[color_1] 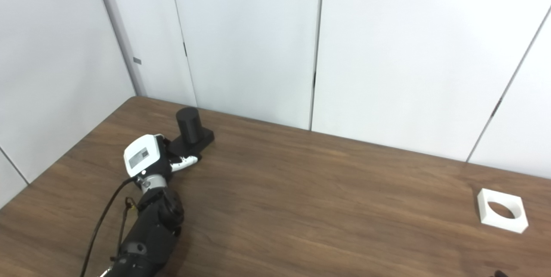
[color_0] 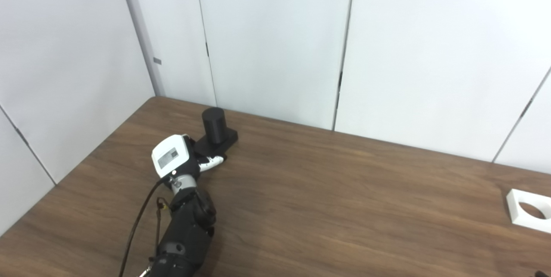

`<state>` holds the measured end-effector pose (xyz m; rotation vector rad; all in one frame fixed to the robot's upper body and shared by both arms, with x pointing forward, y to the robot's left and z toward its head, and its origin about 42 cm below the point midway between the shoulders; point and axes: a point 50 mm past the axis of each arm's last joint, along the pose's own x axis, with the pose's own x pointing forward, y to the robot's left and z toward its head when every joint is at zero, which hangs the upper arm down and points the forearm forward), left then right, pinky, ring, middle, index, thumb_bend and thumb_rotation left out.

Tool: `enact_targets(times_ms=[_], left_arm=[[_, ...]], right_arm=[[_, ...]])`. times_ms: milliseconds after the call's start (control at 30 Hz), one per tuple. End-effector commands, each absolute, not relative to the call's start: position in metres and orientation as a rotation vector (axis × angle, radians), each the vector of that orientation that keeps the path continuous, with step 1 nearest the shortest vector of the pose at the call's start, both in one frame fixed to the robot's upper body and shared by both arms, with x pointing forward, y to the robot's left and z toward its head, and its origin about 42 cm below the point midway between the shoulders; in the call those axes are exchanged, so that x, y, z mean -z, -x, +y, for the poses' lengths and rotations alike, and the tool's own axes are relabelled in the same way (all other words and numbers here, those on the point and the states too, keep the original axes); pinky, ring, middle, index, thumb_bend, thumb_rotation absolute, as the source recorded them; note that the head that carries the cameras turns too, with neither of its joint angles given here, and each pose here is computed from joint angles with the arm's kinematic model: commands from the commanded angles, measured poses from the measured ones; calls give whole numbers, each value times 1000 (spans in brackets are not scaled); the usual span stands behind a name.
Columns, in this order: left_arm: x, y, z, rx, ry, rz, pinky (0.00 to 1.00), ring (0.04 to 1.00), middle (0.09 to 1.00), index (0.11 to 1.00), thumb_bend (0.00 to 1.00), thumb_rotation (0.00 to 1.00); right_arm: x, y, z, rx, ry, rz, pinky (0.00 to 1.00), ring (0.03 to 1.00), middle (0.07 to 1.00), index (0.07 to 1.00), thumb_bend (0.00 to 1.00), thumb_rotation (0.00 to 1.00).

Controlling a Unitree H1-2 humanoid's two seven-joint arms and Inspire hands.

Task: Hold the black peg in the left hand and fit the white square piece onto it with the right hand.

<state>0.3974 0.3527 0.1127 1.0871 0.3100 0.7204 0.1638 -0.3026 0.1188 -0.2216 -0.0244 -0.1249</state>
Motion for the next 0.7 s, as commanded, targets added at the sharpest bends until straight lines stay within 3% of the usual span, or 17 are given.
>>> enact_targets(times_ms=[0,433,533,667], left_arm=[[-131,-407,360,-754,-1077,230,749,787,712,481,521,71],[-132,-388,360,-679,-1055,185,715,769,685,481,516,51],[-132,-376,352,-591,-1057,161,672,752,685,483,515,51],[-132,-355,333,-475,-1019,108,611,728,679,486,512,47]], right_arm=[[-121,-164,-301,111,219,-49,845,877,862,865,721,981],[-122,-166,-297,96,220,-66,844,884,870,873,719,979],[-124,-165,-295,68,214,-81,972,939,908,914,628,998],[-126,-164,-293,66,232,-80,999,953,914,928,539,1000]])
